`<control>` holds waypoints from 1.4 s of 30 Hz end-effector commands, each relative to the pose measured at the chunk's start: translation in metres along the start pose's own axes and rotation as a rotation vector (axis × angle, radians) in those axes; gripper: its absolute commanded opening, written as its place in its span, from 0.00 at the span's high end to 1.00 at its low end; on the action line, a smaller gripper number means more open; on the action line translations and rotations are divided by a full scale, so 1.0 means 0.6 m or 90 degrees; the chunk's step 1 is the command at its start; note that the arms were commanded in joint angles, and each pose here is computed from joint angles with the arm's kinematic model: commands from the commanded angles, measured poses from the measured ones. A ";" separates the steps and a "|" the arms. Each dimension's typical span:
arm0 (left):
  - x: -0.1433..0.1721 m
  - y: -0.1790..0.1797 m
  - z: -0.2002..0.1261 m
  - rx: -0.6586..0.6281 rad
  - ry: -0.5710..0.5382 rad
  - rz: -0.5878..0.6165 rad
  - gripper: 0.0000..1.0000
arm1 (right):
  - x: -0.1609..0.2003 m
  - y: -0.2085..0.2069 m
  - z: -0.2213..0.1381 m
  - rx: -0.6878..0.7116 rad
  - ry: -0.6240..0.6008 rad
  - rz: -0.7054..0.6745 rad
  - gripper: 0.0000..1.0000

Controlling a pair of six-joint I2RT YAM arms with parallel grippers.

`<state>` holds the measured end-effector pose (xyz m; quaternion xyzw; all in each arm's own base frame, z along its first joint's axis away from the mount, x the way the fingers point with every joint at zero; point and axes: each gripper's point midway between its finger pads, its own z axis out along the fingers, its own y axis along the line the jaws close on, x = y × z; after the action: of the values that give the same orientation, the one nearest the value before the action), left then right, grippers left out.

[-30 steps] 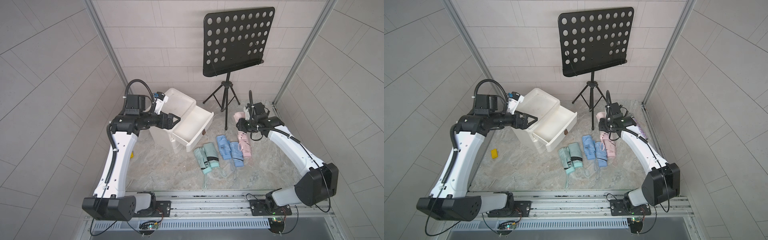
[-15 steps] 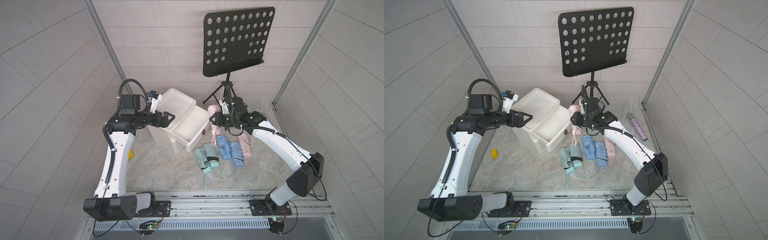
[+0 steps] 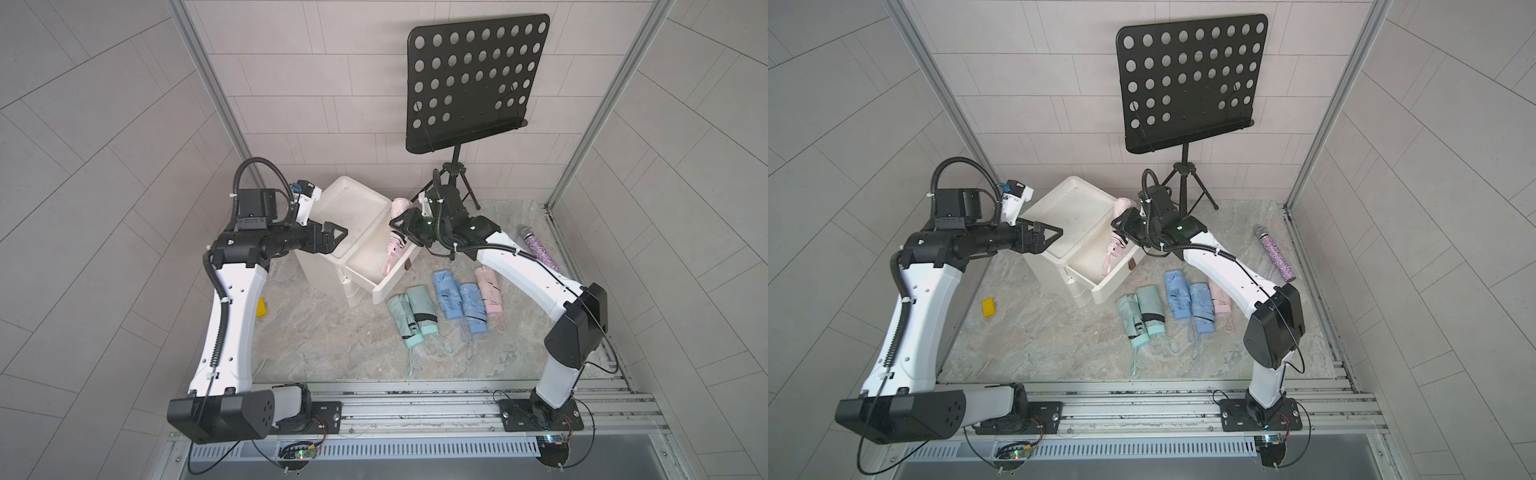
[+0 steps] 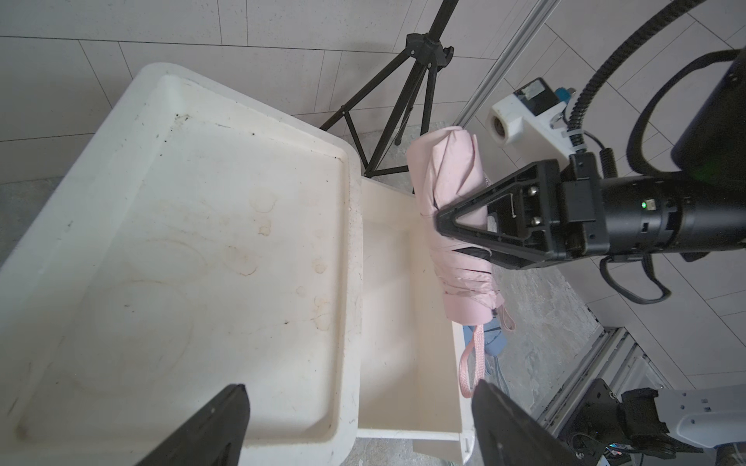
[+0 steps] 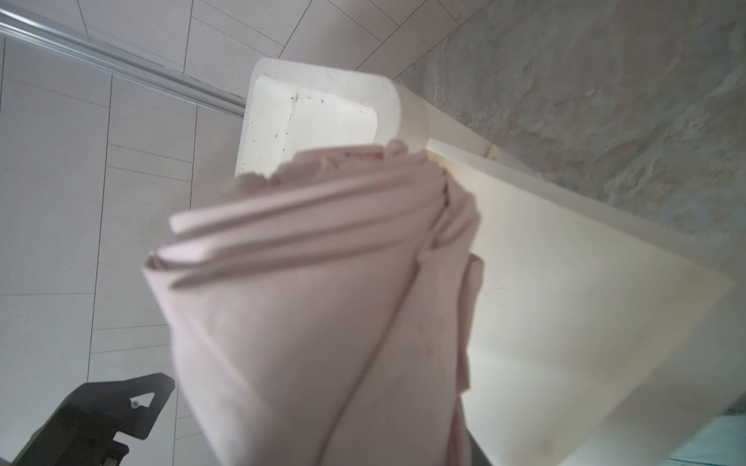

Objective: Place the umbrella in the drawer by color
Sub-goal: Place the umbrella in the drawer.

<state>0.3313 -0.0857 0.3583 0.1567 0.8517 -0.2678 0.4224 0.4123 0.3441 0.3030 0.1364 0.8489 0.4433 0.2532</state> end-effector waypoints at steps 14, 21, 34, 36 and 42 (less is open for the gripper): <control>-0.005 -0.012 -0.019 0.011 -0.031 0.010 0.07 | 0.010 0.027 0.007 -0.036 -0.073 0.170 0.63; -0.007 -0.012 -0.019 0.017 -0.035 0.003 0.07 | 0.003 0.027 0.016 -0.039 -0.080 0.178 0.57; -0.005 -0.009 -0.024 0.013 -0.037 0.001 0.07 | -0.004 0.045 0.030 -0.043 -0.069 0.175 0.30; -0.005 -0.009 -0.024 0.013 -0.037 0.000 0.07 | -0.003 0.047 0.031 -0.043 -0.066 0.173 0.30; -0.003 -0.007 -0.026 0.011 -0.037 -0.003 0.07 | -0.001 0.043 0.028 -0.037 -0.069 0.174 0.30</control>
<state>0.3253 -0.0798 0.3640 0.1452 0.8436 -0.2790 0.4352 0.4202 0.3683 0.3029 0.2632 0.8067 0.4756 0.2318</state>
